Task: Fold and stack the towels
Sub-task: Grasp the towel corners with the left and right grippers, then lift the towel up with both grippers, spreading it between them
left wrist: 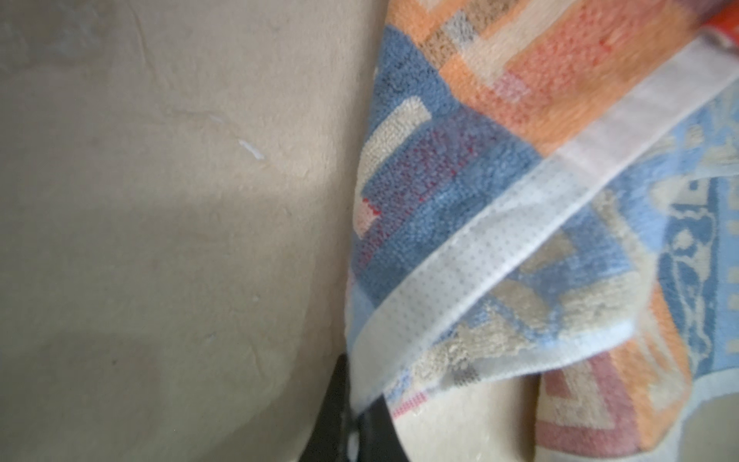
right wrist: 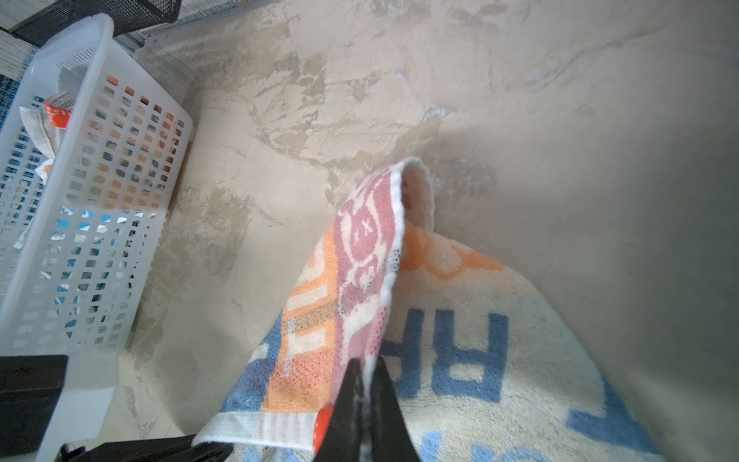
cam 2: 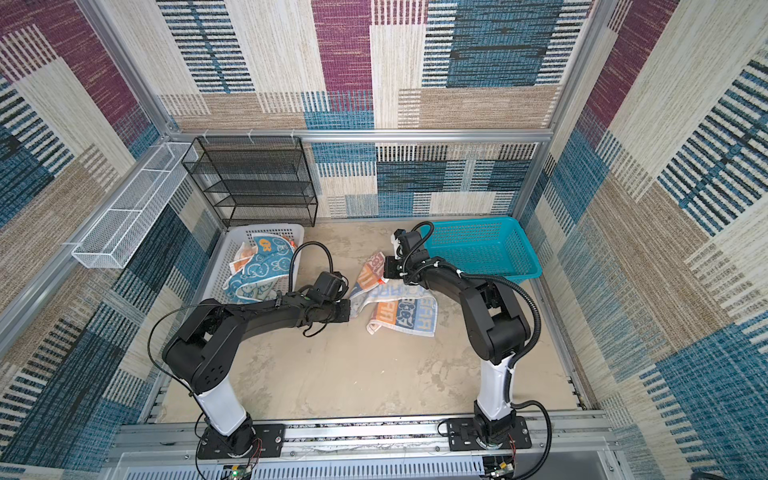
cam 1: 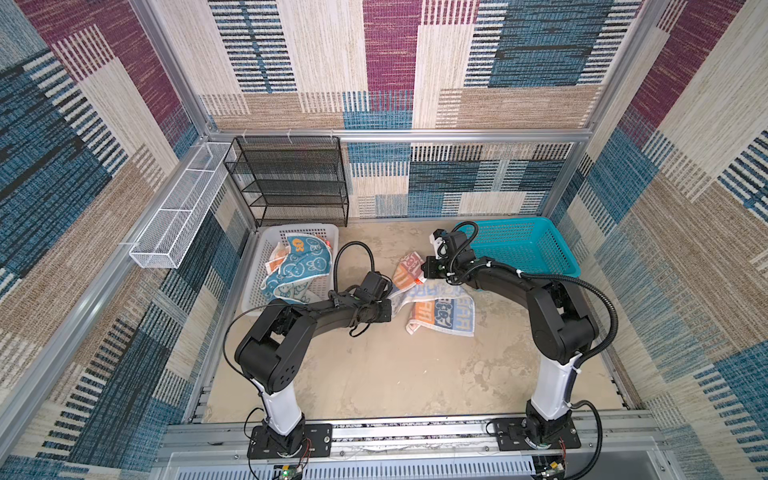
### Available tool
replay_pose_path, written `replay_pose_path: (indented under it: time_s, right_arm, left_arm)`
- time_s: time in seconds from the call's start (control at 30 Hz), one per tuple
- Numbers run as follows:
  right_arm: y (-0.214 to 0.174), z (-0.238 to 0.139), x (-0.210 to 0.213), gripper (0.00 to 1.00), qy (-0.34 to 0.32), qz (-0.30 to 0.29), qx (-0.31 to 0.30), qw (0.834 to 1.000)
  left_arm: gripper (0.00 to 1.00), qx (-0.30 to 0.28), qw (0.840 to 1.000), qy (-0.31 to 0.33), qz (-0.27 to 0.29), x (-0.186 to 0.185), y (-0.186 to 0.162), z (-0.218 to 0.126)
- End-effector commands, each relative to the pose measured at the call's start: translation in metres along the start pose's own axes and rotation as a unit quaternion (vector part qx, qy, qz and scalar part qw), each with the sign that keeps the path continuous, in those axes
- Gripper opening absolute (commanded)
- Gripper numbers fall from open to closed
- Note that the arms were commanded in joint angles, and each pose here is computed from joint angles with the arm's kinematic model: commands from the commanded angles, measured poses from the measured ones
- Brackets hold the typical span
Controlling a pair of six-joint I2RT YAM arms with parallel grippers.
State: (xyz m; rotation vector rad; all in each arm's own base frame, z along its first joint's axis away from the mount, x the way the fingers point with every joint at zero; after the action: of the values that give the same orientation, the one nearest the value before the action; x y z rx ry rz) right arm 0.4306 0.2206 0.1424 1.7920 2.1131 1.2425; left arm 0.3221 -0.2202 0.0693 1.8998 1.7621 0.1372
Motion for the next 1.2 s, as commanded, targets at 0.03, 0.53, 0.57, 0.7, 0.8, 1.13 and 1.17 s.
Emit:
replay_pose_path:
  time_s: [0.03, 0.53, 0.57, 0.7, 0.8, 1.13, 1.17]
  right_arm:
    - [0.025, -0.021, 0.013, 0.0, 0.008, -0.014, -0.031, 0.999]
    - [0.101, -0.211, 0.086, 0.0, 0.05, -0.057, -0.21, 0.975]
    - [0.101, -0.225, 0.09, 0.0, 0.054, -0.06, -0.22, 0.972]
    - [0.097, -0.274, 0.105, 0.0, 0.074, -0.072, -0.25, 0.963]
    - [0.088, -0.304, 0.114, 0.0, 0.091, -0.084, -0.258, 0.958]
    - [0.065, -0.386, 0.133, 0.0, 0.113, -0.131, -0.287, 0.942]
    - [0.064, -0.389, 0.133, 0.0, 0.112, -0.133, -0.286, 0.942]
  left_arm:
    - [0.0, 0.001, 0.998, 0.05, 0.035, 0.008, 0.006, -0.029]
    - [0.0, -0.23, 0.954, 0.14, 0.134, -0.018, 0.121, -0.257]
    - [0.0, -0.249, 0.949, 0.133, 0.144, -0.022, 0.125, -0.276]
    - [0.0, -0.316, 0.925, 0.11, 0.179, -0.03, 0.127, -0.342]
    - [0.0, -0.34, 0.914, 0.075, 0.207, -0.036, 0.117, -0.38]
    - [0.0, -0.347, 0.905, -0.011, 0.247, -0.046, 0.075, -0.447]
    - [0.0, -0.351, 0.903, -0.015, 0.246, -0.046, 0.074, -0.453]
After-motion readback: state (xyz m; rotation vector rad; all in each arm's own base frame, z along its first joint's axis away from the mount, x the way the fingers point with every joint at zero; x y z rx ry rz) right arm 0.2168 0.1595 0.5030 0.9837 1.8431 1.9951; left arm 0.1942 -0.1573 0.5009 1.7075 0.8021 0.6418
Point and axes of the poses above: each gripper's point midway between its finger pads, its own z axis out along the fingers, its own x axis along the line the jaws close on, y = z × x, the point moved 5 cm from there along -z, back along the fingers, and after that the axes turned 2 degrees about -z, right-handed, at the moved point
